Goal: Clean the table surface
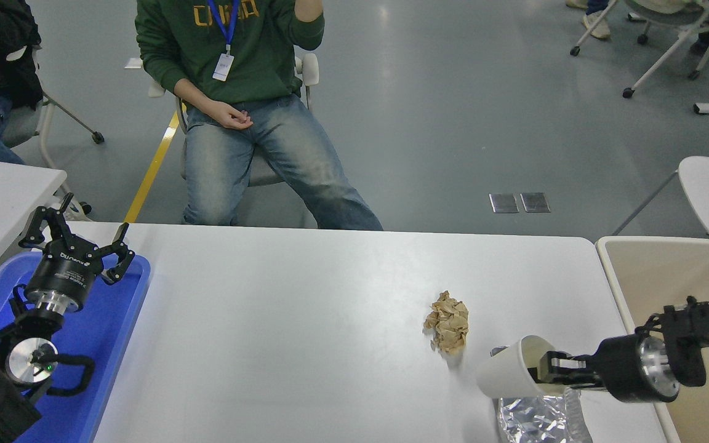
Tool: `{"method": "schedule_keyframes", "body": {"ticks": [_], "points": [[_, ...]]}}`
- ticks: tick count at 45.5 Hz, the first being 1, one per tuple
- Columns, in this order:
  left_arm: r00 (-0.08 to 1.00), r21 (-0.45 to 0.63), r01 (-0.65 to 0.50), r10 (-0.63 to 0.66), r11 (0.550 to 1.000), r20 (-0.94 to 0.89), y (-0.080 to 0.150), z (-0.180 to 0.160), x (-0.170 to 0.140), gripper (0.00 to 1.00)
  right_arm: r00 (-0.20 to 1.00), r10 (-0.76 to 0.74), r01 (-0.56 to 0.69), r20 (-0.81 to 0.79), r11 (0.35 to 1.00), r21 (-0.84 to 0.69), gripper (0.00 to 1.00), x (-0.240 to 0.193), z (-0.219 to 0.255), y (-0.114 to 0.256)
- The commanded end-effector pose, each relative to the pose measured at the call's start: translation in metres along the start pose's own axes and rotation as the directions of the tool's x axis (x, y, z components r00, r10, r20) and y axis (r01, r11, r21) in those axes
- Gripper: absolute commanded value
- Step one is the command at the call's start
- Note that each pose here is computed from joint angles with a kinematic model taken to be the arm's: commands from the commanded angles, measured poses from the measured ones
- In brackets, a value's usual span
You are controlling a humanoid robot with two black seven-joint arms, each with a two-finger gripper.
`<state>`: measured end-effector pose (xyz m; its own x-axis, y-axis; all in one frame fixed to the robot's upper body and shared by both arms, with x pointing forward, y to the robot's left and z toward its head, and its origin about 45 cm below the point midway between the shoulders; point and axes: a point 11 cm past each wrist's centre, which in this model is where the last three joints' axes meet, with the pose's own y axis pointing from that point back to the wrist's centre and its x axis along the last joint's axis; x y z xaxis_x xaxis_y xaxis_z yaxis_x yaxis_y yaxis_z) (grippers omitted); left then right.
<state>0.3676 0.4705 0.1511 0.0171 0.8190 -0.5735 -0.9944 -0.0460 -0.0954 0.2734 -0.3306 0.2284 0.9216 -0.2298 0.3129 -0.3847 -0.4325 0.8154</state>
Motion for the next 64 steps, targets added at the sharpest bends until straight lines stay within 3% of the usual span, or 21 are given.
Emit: {"method": "schedule_keyframes", "body": {"ticks": [1,22,39,53,64], "points": [[1.0,0.0,0.0,0.0,1.0,0.0,0.0,0.0,0.0,1.0,0.996,0.084,-0.084,0.0,0.996,-0.04,0.0,0.04,-0.001,0.069],[1.0,0.0,0.0,0.0,1.0,0.0,0.0,0.0,0.0,1.0,0.988,0.151,-0.153,-0.028,0.984,-0.087,0.0,0.065,-0.006,0.15],[1.0,0.0,0.0,0.0,1.0,0.001,0.0,0.001,0.0,1.0,0.986,0.168,-0.169,-0.02,0.98,-0.101,0.0,0.069,-0.002,0.155],[1.0,0.0,0.0,0.0,1.0,0.0,0.0,0.0,0.0,1.0,0.935,0.339,-0.309,0.104,0.923,-0.23,0.0,0.095,0.054,0.175],[1.0,0.0,0.0,0.0,1.0,0.001,0.0,0.001,0.0,1.0,0.857,0.489,-0.412,0.16,0.838,-0.358,0.0,0.099,0.101,0.171]]}}
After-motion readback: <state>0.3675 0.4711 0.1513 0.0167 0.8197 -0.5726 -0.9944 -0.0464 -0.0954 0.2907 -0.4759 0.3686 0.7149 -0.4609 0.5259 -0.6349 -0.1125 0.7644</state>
